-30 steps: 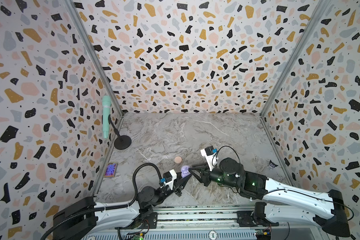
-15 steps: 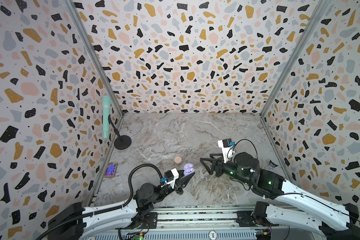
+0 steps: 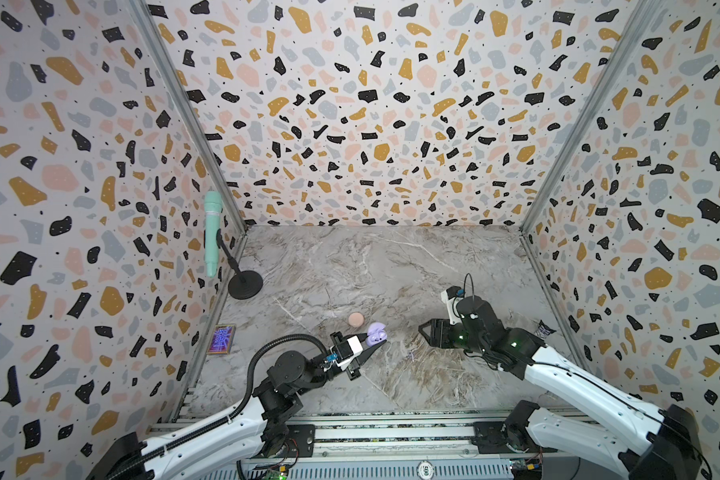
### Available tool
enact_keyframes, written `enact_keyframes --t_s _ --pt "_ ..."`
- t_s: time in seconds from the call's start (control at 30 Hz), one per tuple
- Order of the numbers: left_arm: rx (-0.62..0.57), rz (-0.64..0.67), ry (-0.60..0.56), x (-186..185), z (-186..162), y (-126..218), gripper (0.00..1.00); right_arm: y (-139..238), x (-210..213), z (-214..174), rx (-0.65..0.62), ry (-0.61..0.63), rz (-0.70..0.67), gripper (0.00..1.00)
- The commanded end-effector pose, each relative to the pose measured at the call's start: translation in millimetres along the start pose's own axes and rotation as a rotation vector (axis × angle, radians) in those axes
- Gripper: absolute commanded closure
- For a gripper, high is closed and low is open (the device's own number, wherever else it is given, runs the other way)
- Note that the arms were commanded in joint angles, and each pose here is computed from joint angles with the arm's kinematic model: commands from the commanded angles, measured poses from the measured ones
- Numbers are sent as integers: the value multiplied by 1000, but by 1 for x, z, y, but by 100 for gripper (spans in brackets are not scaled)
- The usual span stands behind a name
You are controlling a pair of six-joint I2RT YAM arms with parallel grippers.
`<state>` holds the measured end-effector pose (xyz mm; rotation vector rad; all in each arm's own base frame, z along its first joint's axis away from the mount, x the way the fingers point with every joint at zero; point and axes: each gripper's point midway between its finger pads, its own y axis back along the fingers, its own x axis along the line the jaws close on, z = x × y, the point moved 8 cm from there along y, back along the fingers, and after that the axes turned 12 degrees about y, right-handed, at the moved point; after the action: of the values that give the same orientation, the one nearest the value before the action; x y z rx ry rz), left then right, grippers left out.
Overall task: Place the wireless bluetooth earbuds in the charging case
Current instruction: 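Move the right gripper back over the remaining lilac earbud on the table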
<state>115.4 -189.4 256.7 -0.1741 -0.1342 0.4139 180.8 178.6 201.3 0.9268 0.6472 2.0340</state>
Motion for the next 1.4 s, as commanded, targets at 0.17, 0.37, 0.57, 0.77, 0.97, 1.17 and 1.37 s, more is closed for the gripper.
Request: enact_keyframes --t_s 0.17,0.37,0.57,0.77,0.97,1.17,1.37 --pt "45 -24 -139 -4 -11 10 100 -35 1 -22 158 -84 4 55" --pt "60 -45 -170 -7 -11 10 100 -58 7 -28 226 -74 -56 65" --pt "66 -72 -168 -11 -12 10 100 -70 9 -29 250 -76 -118 69" --pt "69 -90 -169 -13 -12 9 100 -74 12 -24 245 -65 -156 74" --pt "80 -102 -175 -15 -14 8 100 -80 12 -24 260 -59 -187 77" --pt "87 -112 -174 -16 -15 7 100 -87 14 -25 277 -45 -202 80" --pt "88 -115 -175 -16 -15 7 100 -92 14 -26 287 -40 -215 81"
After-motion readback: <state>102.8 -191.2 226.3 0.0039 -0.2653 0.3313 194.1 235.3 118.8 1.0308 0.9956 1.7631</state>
